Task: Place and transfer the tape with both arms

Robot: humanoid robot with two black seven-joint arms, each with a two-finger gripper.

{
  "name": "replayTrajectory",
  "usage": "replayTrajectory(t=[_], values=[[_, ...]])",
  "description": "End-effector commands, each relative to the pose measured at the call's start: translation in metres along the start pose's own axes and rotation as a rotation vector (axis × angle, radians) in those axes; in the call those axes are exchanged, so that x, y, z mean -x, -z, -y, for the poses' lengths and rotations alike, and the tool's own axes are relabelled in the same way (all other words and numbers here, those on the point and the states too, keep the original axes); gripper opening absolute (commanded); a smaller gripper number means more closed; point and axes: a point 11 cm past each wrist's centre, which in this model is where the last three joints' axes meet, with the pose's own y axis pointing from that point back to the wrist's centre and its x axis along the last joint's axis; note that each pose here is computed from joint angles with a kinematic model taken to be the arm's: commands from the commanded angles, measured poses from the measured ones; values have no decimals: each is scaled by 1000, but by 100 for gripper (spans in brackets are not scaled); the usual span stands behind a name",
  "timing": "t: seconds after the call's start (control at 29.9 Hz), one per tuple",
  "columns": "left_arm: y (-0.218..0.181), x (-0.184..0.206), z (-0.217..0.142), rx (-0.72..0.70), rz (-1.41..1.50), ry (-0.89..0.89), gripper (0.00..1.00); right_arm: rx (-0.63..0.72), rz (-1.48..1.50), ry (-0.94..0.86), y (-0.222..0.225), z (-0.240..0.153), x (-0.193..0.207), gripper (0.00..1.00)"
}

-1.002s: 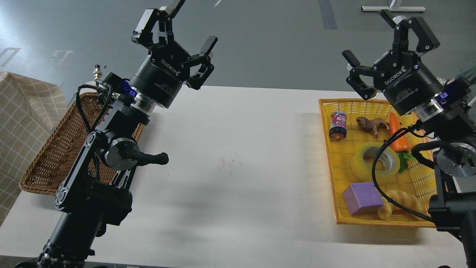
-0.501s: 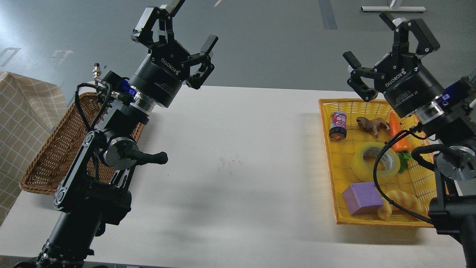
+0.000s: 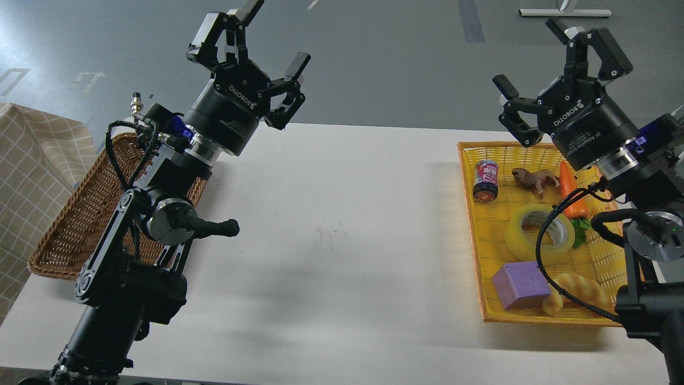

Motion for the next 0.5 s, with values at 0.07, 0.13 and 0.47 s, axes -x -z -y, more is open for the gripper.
replayTrajectory(t=[0.07, 0.13, 0.47], values=[[1, 0, 0, -2, -1, -2, 98, 5, 0, -3, -1, 0, -1, 100], [1, 0, 0, -2, -1, -2, 98, 5, -1, -5, -1, 0, -2, 100], [2, 0, -1, -7, -1, -5, 98, 4, -3, -2, 0, 0, -1, 100]])
